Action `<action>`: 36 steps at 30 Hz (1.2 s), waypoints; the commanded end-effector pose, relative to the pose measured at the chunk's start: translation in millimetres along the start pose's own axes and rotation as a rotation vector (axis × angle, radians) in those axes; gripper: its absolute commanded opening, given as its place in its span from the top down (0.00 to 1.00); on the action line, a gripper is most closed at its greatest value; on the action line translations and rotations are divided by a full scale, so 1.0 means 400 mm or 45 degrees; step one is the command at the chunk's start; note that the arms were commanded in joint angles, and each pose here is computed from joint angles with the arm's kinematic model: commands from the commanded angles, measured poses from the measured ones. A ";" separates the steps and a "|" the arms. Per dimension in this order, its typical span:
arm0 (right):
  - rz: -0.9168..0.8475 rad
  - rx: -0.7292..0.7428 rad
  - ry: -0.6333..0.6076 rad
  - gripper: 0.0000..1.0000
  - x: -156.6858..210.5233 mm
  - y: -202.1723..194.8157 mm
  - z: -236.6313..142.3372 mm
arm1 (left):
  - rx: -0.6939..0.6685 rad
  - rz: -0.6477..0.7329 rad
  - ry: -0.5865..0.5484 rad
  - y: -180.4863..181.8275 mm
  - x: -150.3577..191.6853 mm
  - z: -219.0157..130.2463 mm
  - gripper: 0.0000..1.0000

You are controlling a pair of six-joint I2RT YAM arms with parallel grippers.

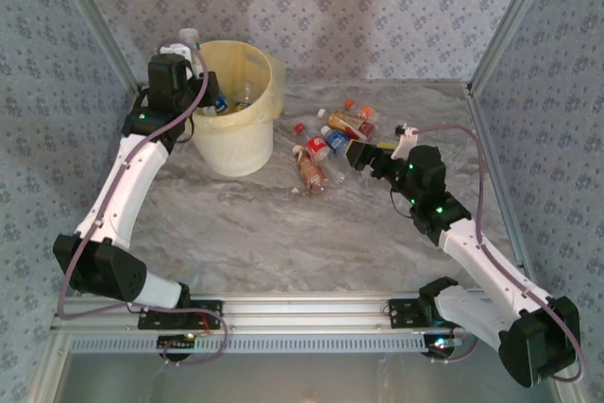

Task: Put the plastic bottles in the bin

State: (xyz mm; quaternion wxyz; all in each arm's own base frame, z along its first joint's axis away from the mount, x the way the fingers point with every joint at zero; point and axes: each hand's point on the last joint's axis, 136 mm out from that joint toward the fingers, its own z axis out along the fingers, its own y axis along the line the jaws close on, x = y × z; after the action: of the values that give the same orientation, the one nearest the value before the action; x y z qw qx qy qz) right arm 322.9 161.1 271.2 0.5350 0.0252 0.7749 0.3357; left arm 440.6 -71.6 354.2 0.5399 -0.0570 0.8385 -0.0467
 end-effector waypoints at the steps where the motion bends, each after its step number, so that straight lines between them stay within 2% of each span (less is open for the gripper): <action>1: -0.021 0.019 -0.014 0.00 -0.013 0.001 -0.002 | -0.053 -0.036 0.045 0.018 0.007 0.000 0.36; 4: -0.017 0.035 0.015 0.00 -0.001 -0.007 0.004 | -0.060 -0.056 0.043 0.020 -0.005 -0.018 0.19; 7: -0.015 0.048 0.032 0.00 0.003 -0.013 0.011 | -0.004 -0.064 0.027 0.004 -0.022 -0.040 0.12; 16: 0.000 0.105 0.096 0.00 0.025 -0.036 0.032 | 0.155 -0.106 -0.008 -0.042 -0.056 -0.102 0.10; 24: -0.074 0.208 0.239 0.00 0.060 -0.092 0.056 | 0.512 -0.157 0.003 -0.146 -0.045 -0.173 0.04; 29: -0.139 0.352 0.404 0.00 0.072 -0.186 0.077 | 0.786 -0.199 -0.012 -0.211 -0.021 -0.249 0.02; 36: -0.138 0.508 0.624 0.01 0.053 -0.333 0.151 | 0.880 -0.212 0.001 -0.220 0.040 -0.306 0.02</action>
State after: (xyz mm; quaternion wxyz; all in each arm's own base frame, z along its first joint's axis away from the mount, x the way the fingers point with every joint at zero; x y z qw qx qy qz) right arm 406.0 106.6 187.1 0.3826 0.0302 0.9080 0.1681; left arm 342.9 -148.5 391.1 0.5147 0.0383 0.7883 -0.3349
